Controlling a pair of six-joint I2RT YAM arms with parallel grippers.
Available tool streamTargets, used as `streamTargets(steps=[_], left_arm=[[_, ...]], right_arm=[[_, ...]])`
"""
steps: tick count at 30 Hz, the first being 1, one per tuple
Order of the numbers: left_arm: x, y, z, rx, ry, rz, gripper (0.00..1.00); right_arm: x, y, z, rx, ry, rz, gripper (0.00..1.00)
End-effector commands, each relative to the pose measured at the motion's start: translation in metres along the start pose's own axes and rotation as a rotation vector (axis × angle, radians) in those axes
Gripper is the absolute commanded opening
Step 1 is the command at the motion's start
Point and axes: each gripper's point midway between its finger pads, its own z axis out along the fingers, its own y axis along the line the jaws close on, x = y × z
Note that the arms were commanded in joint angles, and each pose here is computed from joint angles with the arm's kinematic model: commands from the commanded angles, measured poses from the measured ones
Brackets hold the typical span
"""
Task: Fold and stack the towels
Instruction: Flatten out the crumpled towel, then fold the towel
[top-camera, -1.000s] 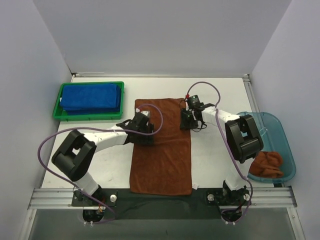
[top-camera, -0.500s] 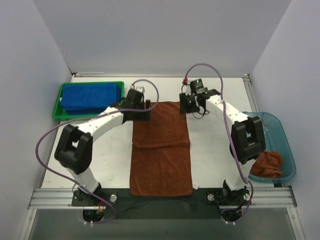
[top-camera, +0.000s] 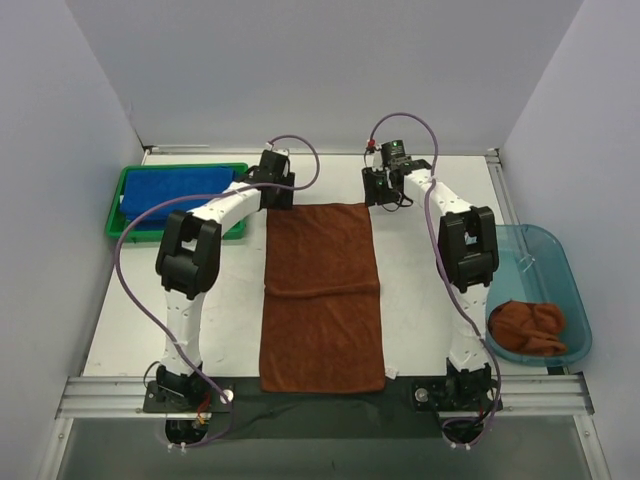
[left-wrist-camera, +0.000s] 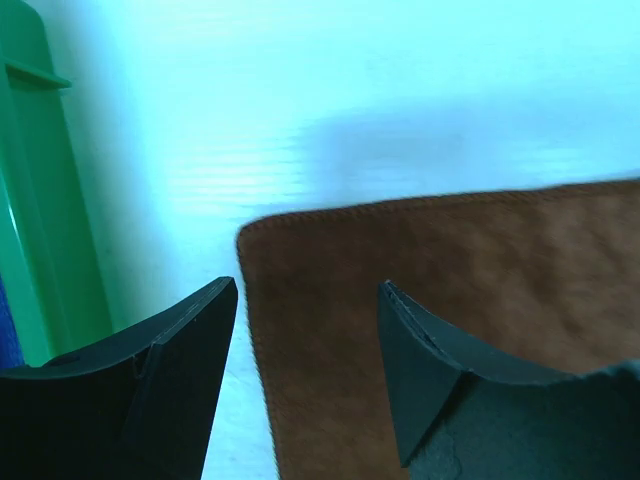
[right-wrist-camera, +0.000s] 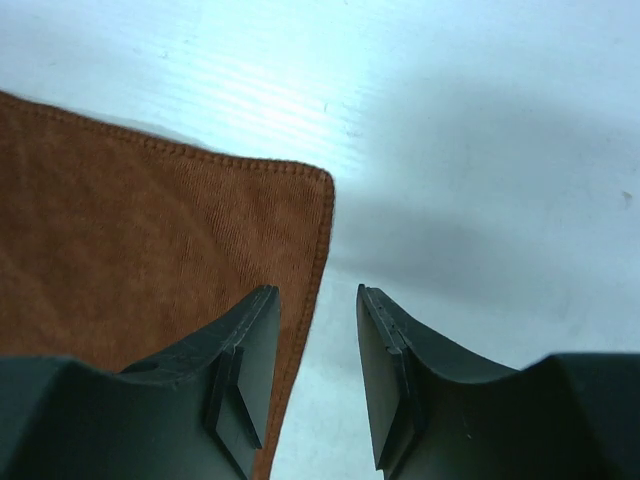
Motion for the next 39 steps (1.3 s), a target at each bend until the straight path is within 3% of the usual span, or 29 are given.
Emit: streamTargets(steps=[1,10,18,22,39], left_arm=[[-0.026,0.018,0.008,-0.047,-0.054,0.002,0.68],[-0.001,0.029,0.042,-0.074,0.0,-0.008,0.69],[0.014,0.032,0.047,-0.065,0.035,-0.016,0.69],[0.019,0.033,0.046,-0.066,0.047,-0.017,0.69],[0.022,0.037,0.043,-0.068,0.057,-0.03,0.69]], right_arm=[[-0.016,0.0,0.003,0.01,-0.019,-0.019,0.37],[-0.02,-0.004,0.043,0.037,-0.007,0.032,0.38],[-0.003,0.009,0.061,0.069,0.078,-0.036,0.43],[0.002,0.01,0.062,0.109,0.112,-0.056,0.43],[0.046,-0.022,0.063,0.186,0.251,0.121,0.38]])
